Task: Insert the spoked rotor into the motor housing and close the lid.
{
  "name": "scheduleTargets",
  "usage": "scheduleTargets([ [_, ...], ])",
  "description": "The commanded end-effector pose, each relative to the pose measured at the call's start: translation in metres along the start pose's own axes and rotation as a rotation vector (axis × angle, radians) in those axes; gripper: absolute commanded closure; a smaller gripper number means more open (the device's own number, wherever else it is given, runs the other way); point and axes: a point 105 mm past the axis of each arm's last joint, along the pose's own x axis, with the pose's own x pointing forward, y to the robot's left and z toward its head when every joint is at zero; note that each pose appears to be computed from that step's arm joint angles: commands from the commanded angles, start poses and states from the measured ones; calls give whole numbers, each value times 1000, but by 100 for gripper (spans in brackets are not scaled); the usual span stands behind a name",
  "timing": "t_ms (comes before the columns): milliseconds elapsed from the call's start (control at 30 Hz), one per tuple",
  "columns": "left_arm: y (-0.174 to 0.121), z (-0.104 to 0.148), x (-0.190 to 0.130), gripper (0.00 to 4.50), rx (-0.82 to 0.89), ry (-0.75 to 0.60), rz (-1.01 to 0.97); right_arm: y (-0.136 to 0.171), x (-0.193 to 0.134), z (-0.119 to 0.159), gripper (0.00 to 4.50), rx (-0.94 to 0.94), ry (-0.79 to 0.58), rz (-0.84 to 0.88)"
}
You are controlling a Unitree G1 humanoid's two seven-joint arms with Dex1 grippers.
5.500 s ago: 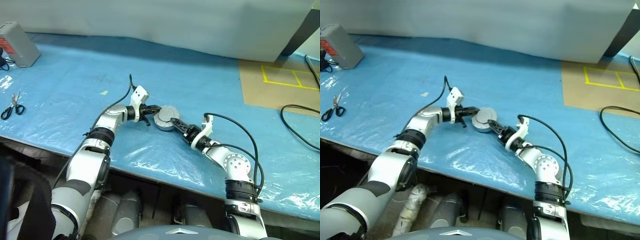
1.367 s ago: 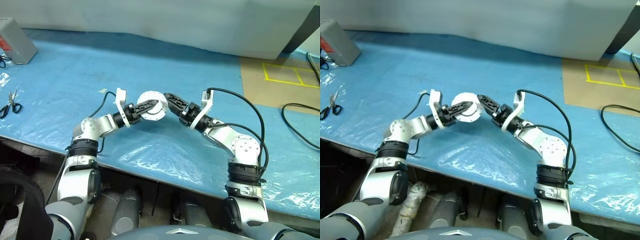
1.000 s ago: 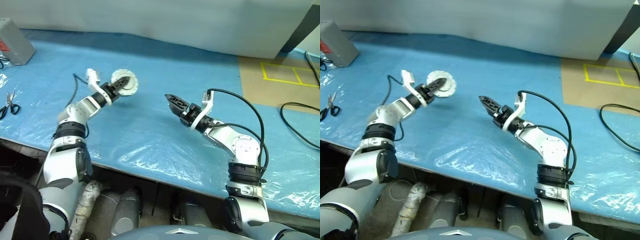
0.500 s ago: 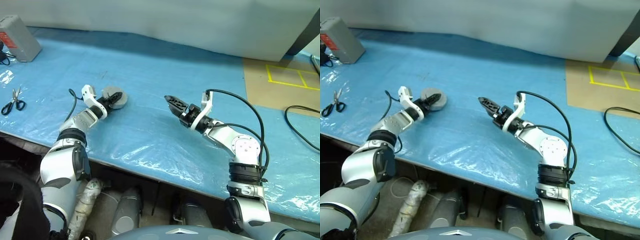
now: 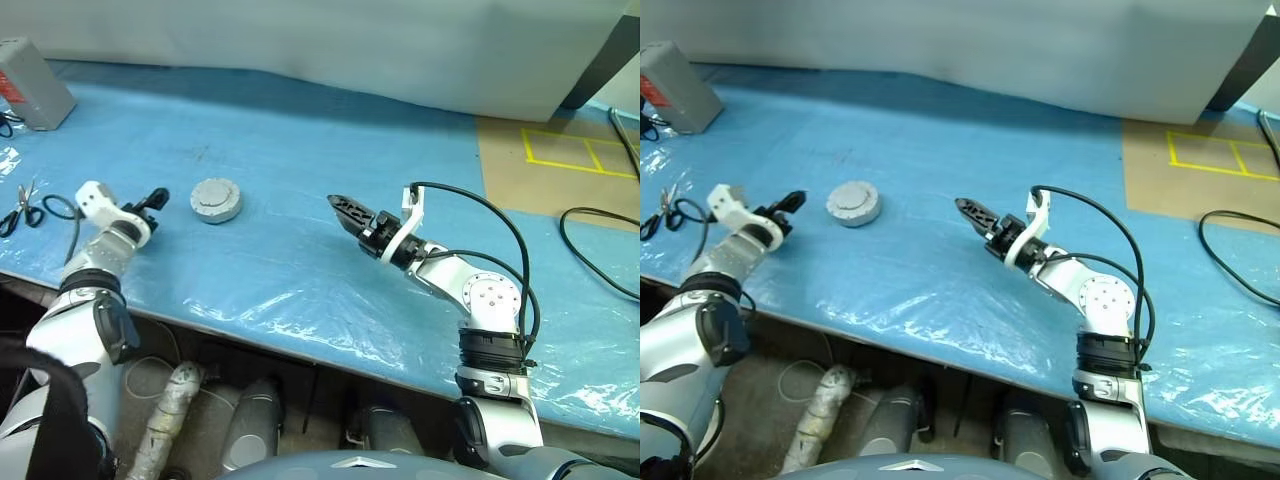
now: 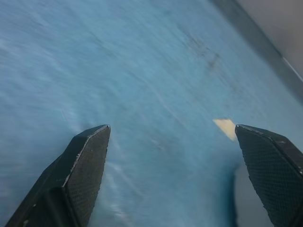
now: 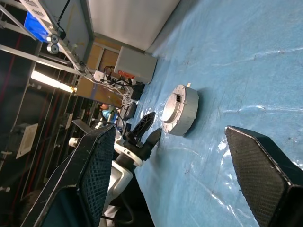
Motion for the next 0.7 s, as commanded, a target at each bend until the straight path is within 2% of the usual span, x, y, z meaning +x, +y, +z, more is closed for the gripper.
scheduleTargets([
  [33,-11,24,-3,3,-2,-57,-101,12,1,6,64,-50,-17,39],
  [133,-55,32,1,3,69,-44,-305,11,-4,16,64,-138,-54,16],
  [200,-119,26,-2,3,153,-3,-584,13,-12,24,64,-243,-67,1],
  [267,-163,11,-11,3,225,48,-758,7,-19,35,64,-308,-98,-49],
  [300,-172,5,-14,3,248,67,-793,3,-21,40,64,-315,-118,-77],
  [367,-197,-24,-27,3,315,152,-902,-6,-29,50,64,-409,-143,-165],
  [467,-215,-51,-42,3,333,220,-987,-3,-32,51,64,-537,-136,-204],
  [533,-223,-81,-61,3,406,305,-1081,-3,-34,49,64,-708,-130,-284],
  [600,-221,-106,-70,3,535,358,-1107,-6,-37,51,64,-843,-136,-363],
  [700,-215,-124,-73,3,682,362,-1113,-12,-42,52,64,-952,-148,-438],
])
